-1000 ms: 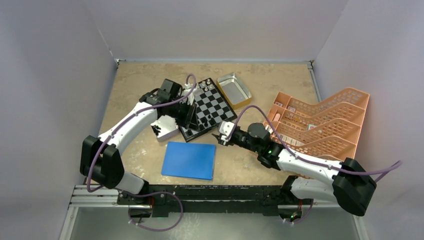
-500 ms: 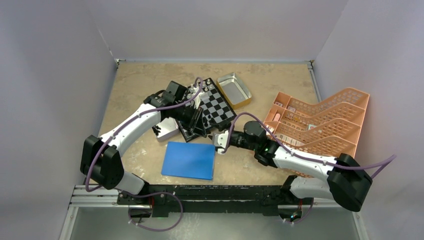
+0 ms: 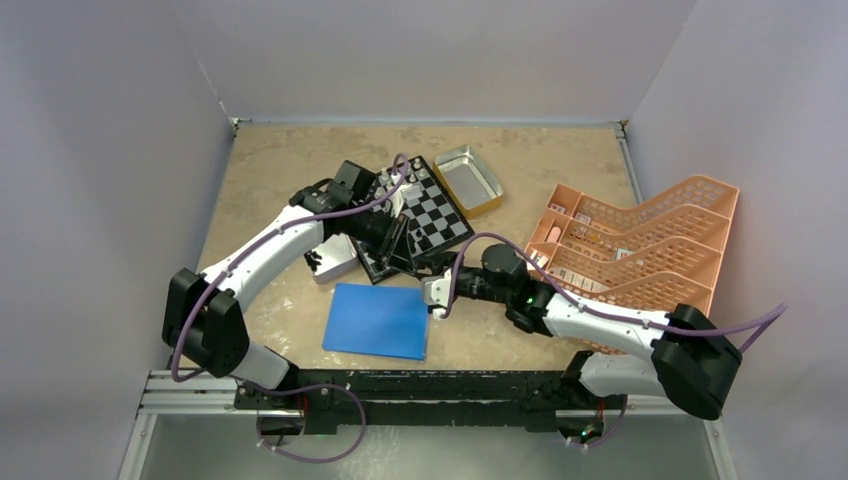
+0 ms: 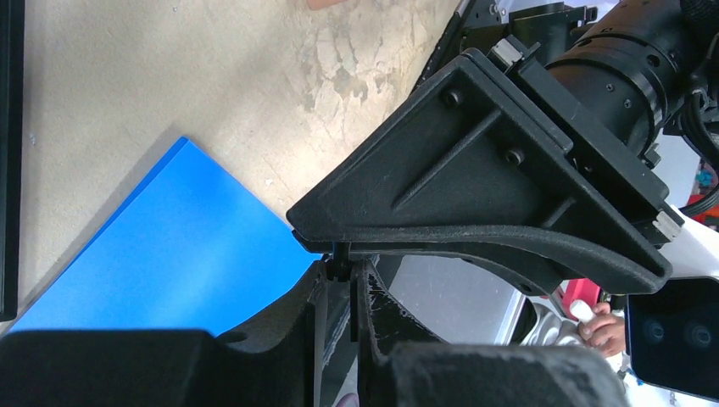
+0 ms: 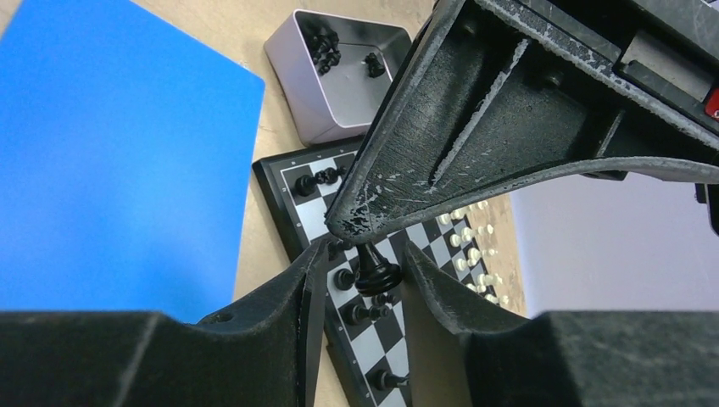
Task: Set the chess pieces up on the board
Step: Place the chess piece on the chessboard.
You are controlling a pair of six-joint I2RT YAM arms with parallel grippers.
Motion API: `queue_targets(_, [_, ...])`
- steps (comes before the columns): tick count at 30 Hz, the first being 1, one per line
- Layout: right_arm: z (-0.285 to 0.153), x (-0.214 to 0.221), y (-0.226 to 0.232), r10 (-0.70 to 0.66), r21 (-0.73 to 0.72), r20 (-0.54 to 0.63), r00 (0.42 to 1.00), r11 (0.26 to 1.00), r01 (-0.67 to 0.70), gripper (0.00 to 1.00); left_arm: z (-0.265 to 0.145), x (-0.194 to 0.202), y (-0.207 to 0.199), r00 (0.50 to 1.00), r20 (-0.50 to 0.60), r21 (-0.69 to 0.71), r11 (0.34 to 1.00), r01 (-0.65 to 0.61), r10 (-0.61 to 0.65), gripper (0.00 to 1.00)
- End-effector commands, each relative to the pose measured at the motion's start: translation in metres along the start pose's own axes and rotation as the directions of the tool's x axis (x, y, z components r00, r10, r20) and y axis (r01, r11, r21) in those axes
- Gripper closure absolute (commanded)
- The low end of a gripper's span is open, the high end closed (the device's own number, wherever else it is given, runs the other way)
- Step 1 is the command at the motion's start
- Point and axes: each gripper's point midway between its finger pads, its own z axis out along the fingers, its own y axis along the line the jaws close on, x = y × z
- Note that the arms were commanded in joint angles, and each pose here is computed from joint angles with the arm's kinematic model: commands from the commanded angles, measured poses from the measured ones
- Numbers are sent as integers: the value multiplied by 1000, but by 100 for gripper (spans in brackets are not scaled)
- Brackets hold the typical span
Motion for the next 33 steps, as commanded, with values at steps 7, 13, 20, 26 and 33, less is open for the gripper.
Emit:
queue_targets(7, [4,-24,-12,-20,28,77,997,999,18,79,-10,-23,-17,996,49,9,997,-71,71,99])
queue_targets(13, [-7,-46,-30,98,142,193,976,982,-126,92,-26,-46,-35,977,183,-20,994,-109,111,86])
queue_targets(20, [-21,-74,-59,229,234,341,912,919,-318,93,-44,-59,-46,936,305,-72,984,-161,176,75])
queue_targets(26, [-30,-82,-79,354,276,433,829,823,-495,94,-63,-71,-50,883,408,-161,970,-180,231,69])
queue_targets(33, [-36,-86,-103,505,285,530,681,650,-704,93,-83,-78,-75,814,503,-157,957,-244,290,64])
